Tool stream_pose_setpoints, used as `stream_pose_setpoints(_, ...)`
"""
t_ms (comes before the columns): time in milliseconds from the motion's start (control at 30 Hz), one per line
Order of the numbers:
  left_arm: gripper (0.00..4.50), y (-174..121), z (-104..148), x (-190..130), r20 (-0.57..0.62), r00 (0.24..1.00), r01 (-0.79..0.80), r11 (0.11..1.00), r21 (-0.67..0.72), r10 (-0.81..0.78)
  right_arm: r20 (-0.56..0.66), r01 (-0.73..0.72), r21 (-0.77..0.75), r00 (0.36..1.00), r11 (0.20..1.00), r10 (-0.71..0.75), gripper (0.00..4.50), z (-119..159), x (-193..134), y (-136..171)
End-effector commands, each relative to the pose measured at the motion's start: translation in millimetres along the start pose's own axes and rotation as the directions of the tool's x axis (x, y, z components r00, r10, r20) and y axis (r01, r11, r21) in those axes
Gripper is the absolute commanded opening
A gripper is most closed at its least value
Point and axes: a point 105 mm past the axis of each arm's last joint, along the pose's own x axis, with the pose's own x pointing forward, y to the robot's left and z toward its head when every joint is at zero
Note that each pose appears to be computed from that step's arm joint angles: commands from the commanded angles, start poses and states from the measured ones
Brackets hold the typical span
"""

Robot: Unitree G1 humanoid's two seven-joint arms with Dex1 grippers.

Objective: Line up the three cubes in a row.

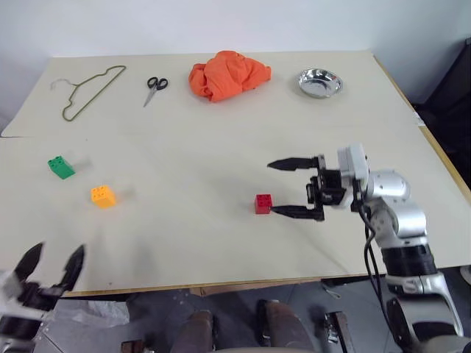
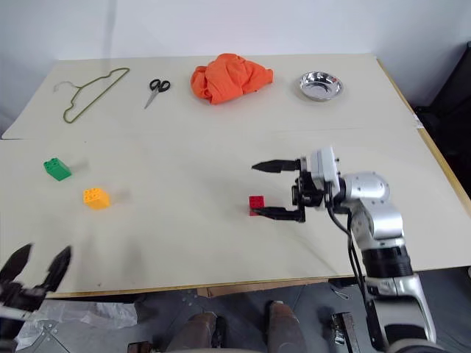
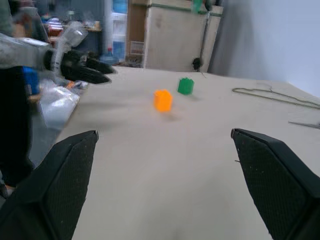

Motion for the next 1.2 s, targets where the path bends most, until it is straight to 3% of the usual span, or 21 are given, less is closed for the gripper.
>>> stream_pose_setpoints(33,4.50,32,11,-24,0.052,0.987,-0.151,0.988,-0.038,0.153,-0.011,0.094,-0.083,0.995,0.992,-0.095,4.46,10,-29,-2)
stream_pose_setpoints(167,4.50,40,4,-27,0.033,0.987,-0.158,0.986,-0.058,0.160,-0.114,0.060,-0.046,0.991,0.997,-0.065,4.46,-2,-55,10)
stream_pose_setpoints(300,4.50,38,8,-12,0.059,0.990,-0.128,0.991,-0.051,0.131,-0.095,0.074,-0.077,0.992,0.994,-0.082,4.46,2,-54,7)
stream_pose_setpoints(400,4.50,35,20,16,0.086,0.991,-0.099,0.994,-0.047,0.102,-0.089,0.086,-0.086,0.992,0.993,-0.093,4.46,3,-51,5)
stream_pose_setpoints(467,4.50,33,23,38,0.036,0.996,-0.082,0.996,-0.046,0.084,-0.090,0.091,-0.076,0.991,0.993,-0.098,4.46,2,-51,4)
stream_pose_setpoints(533,4.50,35,37,62,0.055,0.992,-0.116,0.993,-0.003,0.116,-0.088,0.094,-0.074,0.991,0.993,-0.101,4.46,2,-50,3)
stream_pose_setpoints(633,4.50,35,64,100,0.114,0.970,-0.210,0.975,-0.071,0.217,-0.085,0.090,-0.066,0.992,0.994,-0.096,4.46,3,-47,5)
stream_pose_setpoints(733,4.50,26,74,137,0.101,0.962,-0.244,0.965,-0.092,0.253,-0.071,0.089,-0.050,0.993,0.995,-0.092,4.46,5,-40,5)
stream_pose_setpoints(900,4.50,24,75,174,0.051,0.943,-0.318,0.938,-0.141,0.328,-0.014,0.094,0.019,0.996,0.995,-0.093,4.46,20,-18,3)
stream_pose_setpoints(1000,4.50,9,70,198,0.007,0.954,-0.297,0.951,-0.085,0.299,0.012,0.048,0.042,0.999,0.998,-0.048,4.46,29,-4,8)
stream_pose_setpoints(1200,4.50,-2,55,230,-0.046,0.949,-0.314,0.946,-0.079,0.311,0.002,0.045,0.036,0.999,0.998,-0.045,4.46,28,0,8)
